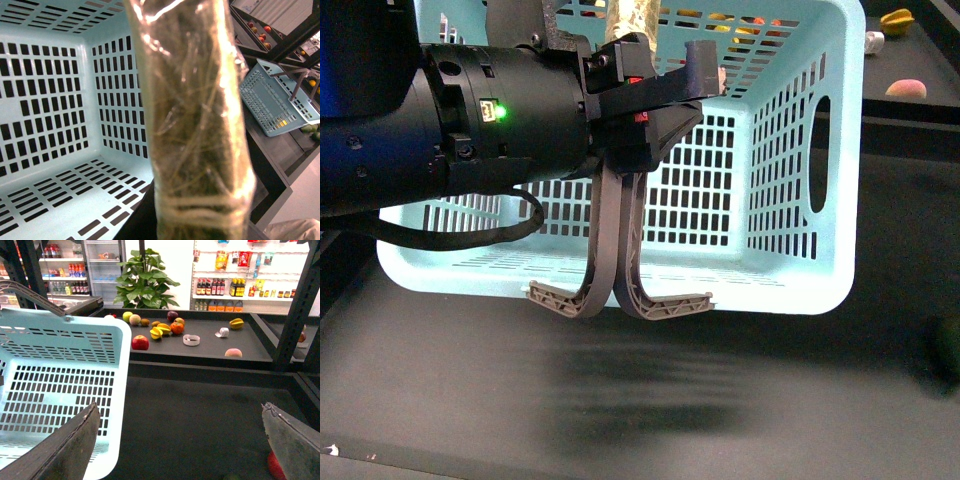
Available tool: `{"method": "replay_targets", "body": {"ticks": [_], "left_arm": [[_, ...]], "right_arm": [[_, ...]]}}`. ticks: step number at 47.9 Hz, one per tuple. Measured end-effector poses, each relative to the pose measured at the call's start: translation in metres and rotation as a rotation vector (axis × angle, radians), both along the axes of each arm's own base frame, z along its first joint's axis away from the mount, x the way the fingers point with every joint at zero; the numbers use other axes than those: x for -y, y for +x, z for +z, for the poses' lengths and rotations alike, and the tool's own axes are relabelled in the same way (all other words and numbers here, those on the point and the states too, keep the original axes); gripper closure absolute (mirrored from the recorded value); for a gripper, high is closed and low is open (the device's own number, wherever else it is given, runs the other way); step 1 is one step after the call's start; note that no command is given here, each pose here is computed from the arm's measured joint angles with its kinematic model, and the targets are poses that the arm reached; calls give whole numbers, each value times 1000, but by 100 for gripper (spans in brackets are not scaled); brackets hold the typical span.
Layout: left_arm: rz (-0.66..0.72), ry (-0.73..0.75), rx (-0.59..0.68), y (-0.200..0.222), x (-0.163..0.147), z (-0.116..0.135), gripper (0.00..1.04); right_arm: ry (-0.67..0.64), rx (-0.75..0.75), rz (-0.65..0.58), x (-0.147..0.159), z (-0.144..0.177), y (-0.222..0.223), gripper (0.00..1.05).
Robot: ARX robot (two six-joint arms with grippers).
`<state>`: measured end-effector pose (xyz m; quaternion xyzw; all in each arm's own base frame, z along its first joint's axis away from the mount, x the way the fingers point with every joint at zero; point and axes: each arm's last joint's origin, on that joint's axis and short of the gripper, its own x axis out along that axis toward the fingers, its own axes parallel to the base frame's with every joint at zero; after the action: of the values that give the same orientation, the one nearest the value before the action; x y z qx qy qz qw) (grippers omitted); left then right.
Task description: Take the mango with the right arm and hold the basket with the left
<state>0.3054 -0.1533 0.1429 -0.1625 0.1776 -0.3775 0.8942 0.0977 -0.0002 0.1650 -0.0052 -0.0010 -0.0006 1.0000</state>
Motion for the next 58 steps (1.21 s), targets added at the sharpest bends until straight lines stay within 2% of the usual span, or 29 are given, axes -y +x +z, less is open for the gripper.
{"method": "replay_targets", "body": {"ticks": [58], "left_arm": [[6, 14, 16, -4, -2, 5, 97]], "right_arm": [[11, -7, -24, 0, -1, 0, 8]]}}
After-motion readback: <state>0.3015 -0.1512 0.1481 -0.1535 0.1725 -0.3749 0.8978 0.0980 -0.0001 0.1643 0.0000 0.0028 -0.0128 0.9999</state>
